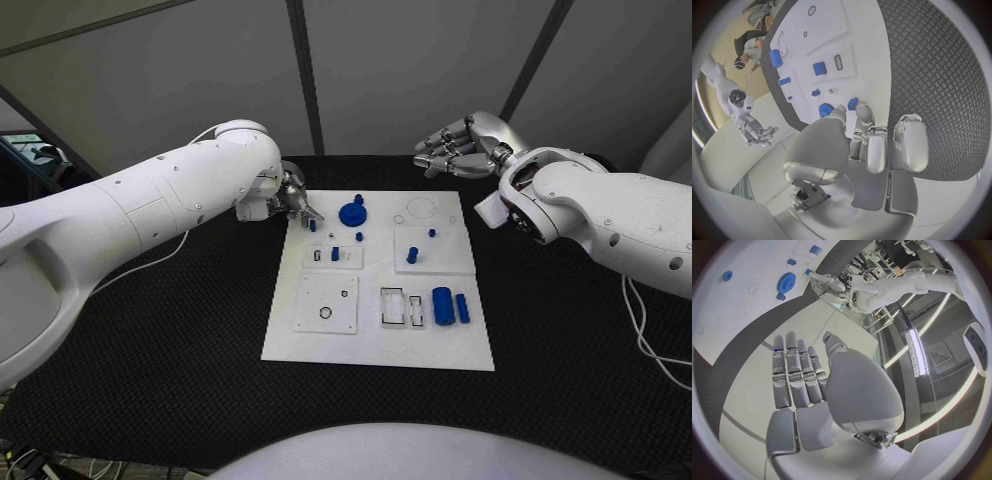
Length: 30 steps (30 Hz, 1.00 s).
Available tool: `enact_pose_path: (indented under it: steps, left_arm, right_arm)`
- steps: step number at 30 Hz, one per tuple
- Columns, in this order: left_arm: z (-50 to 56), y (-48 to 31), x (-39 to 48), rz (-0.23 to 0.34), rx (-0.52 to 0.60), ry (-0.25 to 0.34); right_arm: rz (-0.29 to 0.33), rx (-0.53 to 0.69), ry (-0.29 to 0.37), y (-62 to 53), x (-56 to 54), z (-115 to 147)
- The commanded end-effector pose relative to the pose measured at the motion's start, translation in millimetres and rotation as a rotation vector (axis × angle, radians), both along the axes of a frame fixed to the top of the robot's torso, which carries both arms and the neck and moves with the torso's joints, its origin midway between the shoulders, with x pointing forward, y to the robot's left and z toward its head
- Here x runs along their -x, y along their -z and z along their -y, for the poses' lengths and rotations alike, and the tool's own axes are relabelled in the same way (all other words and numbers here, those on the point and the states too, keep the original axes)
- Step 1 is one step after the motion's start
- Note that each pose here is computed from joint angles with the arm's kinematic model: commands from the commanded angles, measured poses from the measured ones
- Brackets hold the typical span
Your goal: Assemble the parts on the task board
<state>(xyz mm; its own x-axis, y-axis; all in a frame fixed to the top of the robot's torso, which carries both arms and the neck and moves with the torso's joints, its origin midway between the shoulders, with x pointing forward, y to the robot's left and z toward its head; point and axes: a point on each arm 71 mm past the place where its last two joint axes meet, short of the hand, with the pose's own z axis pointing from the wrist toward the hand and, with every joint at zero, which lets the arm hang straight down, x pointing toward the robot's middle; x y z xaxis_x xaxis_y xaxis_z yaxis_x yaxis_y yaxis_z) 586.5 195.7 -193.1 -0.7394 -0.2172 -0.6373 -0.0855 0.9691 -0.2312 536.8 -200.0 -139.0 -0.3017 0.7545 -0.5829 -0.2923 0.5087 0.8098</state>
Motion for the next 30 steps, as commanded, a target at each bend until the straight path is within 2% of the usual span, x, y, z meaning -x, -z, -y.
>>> enact_pose_path:
  steps: [1,30]
  left_arm:
    - [1.7,-0.9,0.4,-0.007,0.04,0.001]
    - [2.3,0.7,0.1,-0.019,0.039,-0.003]
  right_arm:
    - [0.001,0.0,-0.008,-1.2,0.0,-1.0]
    - [0.0,-0.001,-0.012,-1.1,0.0,-2.3]
